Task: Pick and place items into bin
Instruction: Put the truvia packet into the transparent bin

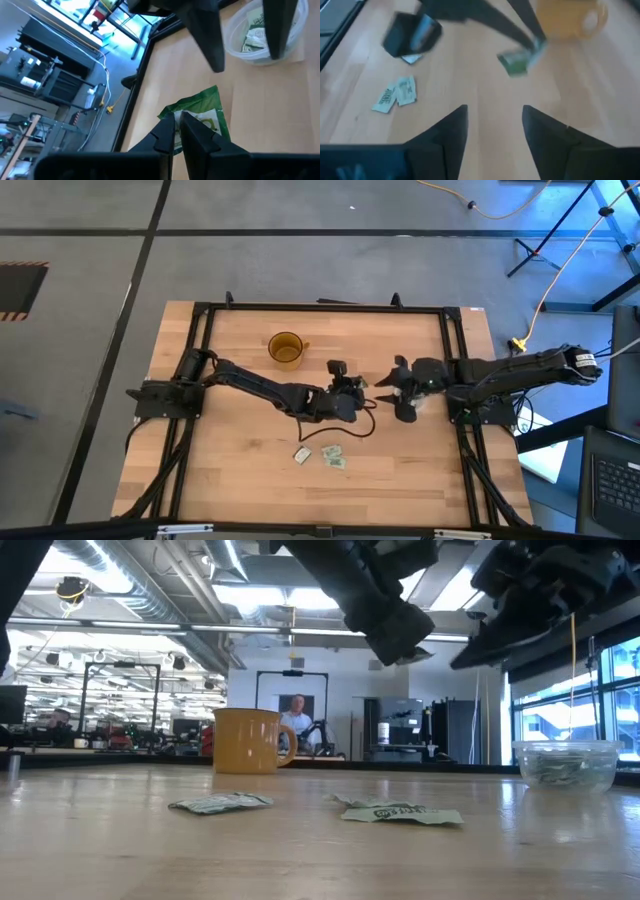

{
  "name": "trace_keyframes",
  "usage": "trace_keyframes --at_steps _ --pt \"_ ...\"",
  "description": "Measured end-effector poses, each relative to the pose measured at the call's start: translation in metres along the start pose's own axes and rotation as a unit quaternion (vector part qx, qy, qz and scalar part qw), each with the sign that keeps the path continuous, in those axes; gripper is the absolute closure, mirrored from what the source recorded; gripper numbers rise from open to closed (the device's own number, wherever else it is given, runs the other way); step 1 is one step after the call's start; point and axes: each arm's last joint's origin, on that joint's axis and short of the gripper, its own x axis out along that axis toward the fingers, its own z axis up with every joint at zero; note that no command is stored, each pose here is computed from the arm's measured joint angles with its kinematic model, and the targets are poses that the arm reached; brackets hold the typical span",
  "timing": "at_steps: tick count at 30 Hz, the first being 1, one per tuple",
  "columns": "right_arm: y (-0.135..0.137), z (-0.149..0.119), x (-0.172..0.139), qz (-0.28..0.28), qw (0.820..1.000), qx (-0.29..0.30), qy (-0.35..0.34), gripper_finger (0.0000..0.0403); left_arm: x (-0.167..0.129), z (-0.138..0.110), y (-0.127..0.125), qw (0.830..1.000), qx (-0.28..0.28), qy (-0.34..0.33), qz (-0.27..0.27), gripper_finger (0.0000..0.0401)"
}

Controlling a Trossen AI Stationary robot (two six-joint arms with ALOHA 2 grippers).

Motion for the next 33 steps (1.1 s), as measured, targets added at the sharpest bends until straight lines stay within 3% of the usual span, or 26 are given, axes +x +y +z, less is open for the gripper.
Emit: trace_keyframes --at_steps 3,8,21,26,33 --pt "0.0 0.004 0.001 0.004 0.999 -0.039 -0.036 0.0198 0.0 0.0 0.0 1.0 0.007 0.001 0.004 0.0378" --pt "0.0 0.009 0.001 -0.007 0.995 -0.035 -0.089 0.0189 -0.001 0.001 0.0 1.0 0.029 0.001 0.01 0.0378" --pt "-0.003 0.014 0.0 -0.042 0.988 0.089 -0.121 0.0205 -0.007 0.015 0.003 0.996 0.06 -0.042 0.048 0.0378" --pt "-0.003 0.014 0.0 -0.04 0.984 0.121 -0.124 0.0224 -0.009 0.018 0.003 0.995 0.064 -0.052 0.051 0.0378" --pt "-0.003 0.014 0.0 -0.035 0.979 0.154 -0.125 0.0283 -0.009 0.018 0.003 0.995 0.065 -0.051 0.052 0.0378"
